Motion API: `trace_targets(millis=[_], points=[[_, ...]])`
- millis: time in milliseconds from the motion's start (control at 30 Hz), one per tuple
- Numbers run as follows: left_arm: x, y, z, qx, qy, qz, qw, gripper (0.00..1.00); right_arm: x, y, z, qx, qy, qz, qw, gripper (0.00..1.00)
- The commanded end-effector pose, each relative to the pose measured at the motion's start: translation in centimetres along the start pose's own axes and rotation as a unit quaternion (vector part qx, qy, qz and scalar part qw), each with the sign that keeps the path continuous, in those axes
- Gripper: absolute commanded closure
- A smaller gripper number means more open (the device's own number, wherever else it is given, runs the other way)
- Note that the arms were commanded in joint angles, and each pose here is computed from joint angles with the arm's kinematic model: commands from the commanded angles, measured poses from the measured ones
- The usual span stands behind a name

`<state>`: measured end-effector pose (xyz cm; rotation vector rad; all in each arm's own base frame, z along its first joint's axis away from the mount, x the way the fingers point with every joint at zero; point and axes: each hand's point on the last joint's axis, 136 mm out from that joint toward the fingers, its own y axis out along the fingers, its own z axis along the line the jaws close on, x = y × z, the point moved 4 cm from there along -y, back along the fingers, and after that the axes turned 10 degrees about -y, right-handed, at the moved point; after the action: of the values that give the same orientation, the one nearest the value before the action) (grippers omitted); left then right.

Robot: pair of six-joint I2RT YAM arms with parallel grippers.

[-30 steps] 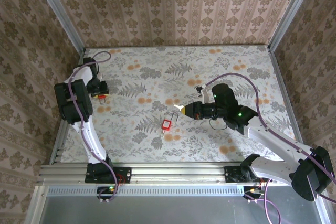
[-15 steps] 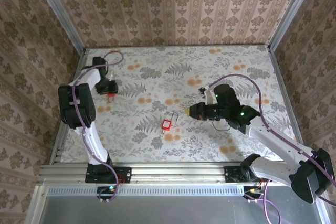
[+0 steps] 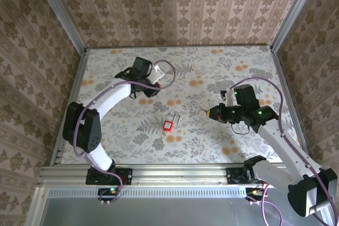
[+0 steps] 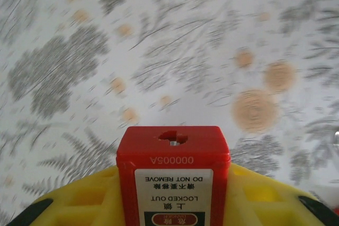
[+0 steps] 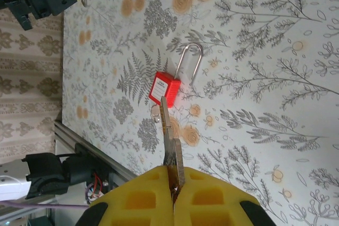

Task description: Unlock with the key

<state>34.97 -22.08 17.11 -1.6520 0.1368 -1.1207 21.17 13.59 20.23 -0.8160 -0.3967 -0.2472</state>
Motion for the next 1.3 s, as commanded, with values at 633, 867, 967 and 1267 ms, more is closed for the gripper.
trace_targets(millis=[633, 867, 967, 1267], points=[[-0.7, -3.0, -14.2, -0.18, 0.314, -0.083, 0.928, 0.89, 0.3, 0.4, 2.3, 0.081, -0.058, 0.032, 0.994, 1.0], [-0.7, -3.8, -17.4, -0.191, 0.361, -0.081, 0.909, 0.96, 0.5, 1.1, 3.2, 0.095, -0.079, 0.03, 0.992, 1.0], [-0.6, -3.8, -17.7, -0.192, 0.364, -0.08, 0.908, 0.96, 0.3, 1.5, 3.1, 0.095, -0.075, 0.038, 0.992, 1.0], [-0.3, -3.6, -18.6, -0.184, 0.379, -0.081, 0.903, 0.97, 0.0, 2.6, 3.6, 0.107, -0.081, 0.04, 0.99, 1.0]])
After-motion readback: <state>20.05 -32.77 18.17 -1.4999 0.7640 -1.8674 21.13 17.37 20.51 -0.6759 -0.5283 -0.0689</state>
